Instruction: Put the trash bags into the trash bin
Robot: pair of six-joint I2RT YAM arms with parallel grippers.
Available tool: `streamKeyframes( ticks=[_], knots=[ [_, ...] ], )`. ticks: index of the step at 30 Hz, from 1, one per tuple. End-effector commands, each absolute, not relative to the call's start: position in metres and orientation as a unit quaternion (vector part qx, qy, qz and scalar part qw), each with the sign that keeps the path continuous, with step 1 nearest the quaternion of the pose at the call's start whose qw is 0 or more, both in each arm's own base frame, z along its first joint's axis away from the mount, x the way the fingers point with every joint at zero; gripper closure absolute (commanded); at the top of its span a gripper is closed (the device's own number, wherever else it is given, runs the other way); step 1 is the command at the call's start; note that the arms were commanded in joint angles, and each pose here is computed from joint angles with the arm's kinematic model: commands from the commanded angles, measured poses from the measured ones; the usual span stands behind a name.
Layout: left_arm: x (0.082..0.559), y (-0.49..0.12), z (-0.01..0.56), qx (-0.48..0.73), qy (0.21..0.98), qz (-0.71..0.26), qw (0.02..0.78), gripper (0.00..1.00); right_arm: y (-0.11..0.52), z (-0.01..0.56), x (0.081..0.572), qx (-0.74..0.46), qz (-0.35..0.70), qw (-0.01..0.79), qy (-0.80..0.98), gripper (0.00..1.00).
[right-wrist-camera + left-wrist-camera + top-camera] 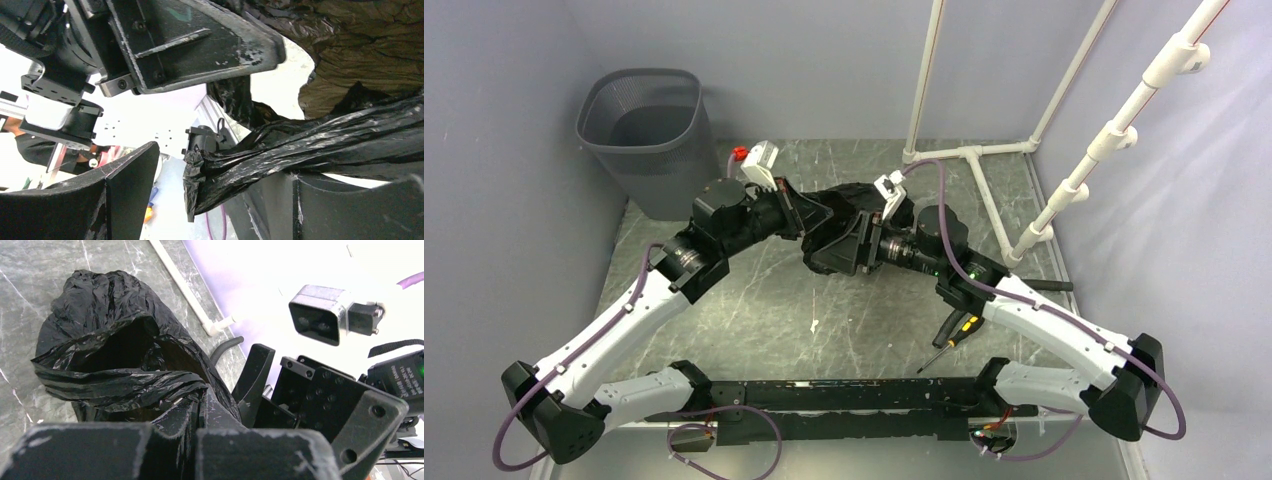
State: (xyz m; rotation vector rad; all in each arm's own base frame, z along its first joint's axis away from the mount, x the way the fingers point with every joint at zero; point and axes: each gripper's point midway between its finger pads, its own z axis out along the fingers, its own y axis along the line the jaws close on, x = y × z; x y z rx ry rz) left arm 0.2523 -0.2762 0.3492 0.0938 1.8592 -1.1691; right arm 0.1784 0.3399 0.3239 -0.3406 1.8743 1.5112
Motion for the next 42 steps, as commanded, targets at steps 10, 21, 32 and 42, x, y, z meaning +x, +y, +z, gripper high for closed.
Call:
streamKeyframes(
  ticks=[10,21,32,42],
  knots=[
    [0.252,-0.279,0.361,0.026,0.732,-0.5,0.461,0.98,0.356,0.362,0.178,-0.098,0.597,0.479,0.636,0.27],
    [0.253,-0.276,0.364,0.023,0.732,-0.495,0.468,0.98,0.356,0.337,0.213,-0.05,0.468,0.556,0.685,0.5],
    [0.256,-0.256,0.353,0.026,0.76,-0.43,0.486,0.98,0.323,0.319,0.21,-0.072,0.404,0.555,0.723,0.8],
    [0.268,-0.195,0.308,0.031,0.845,-0.238,0.478,0.97,0.238,0.219,0.262,0.004,0.292,0.431,0.854,0.89]
  ],
)
